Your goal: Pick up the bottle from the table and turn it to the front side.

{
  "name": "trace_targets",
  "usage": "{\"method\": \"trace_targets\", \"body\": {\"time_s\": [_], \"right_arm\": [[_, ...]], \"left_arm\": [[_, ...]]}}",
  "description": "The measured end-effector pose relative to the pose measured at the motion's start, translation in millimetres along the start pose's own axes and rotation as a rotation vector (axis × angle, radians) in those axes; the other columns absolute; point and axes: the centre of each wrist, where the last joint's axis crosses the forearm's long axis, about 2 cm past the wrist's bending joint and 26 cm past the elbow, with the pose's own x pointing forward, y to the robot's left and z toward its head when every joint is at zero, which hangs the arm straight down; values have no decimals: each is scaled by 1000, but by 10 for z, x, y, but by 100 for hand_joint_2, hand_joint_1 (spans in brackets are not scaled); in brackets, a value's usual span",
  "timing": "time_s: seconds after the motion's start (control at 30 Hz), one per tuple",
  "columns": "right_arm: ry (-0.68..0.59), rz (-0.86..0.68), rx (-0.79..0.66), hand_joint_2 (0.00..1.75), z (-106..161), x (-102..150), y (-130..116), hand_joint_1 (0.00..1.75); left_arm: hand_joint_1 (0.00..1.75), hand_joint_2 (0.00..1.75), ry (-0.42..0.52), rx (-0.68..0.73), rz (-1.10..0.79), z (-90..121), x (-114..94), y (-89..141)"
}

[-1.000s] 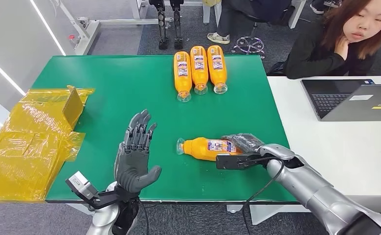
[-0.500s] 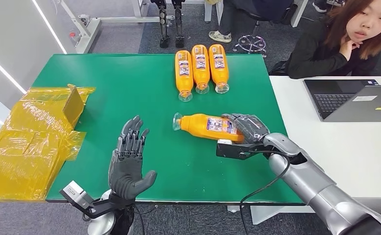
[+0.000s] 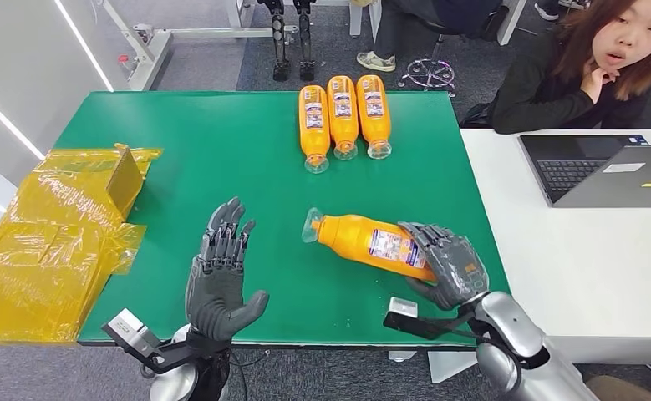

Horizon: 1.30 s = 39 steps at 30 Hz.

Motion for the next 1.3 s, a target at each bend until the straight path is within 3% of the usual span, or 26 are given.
{"method": "trace_targets", "body": {"time_s": [0.17, 0.33, 0.6, 0.83, 1.2, 1.23, 1.27, 1.3], "right_arm": [[-74, 10, -165, 175, 284, 424, 135, 175], [-113, -34, -247, 175, 383, 772, 203, 175], [-135, -65, -285, 175, 191, 1184, 175, 175], [-150, -77, -306, 175, -62, 1478, 6, 175], [-231, -222, -361, 175, -303, 1847, -212, 175], [-239, -239, -363, 175, -314, 1874, -219, 175], [-246, -258, -365, 175, -325, 1899, -223, 175], [-251, -278, -364, 175, -336, 1922, -225, 175]], "left_arm": [[0, 175, -4, -9, 13, -59, 15, -28], [0, 175, -1, -25, 25, -113, 24, -25], [0, 175, 15, -60, 91, -140, 8, -88], [0, 175, 23, -108, 153, -156, -14, -169], [0, 175, 21, -155, 199, -194, -9, -234], [11, 175, 19, -153, 201, -201, -6, -232], [34, 175, 17, -150, 203, -213, -1, -227], [68, 175, 16, -147, 204, -227, 5, -219]]}}
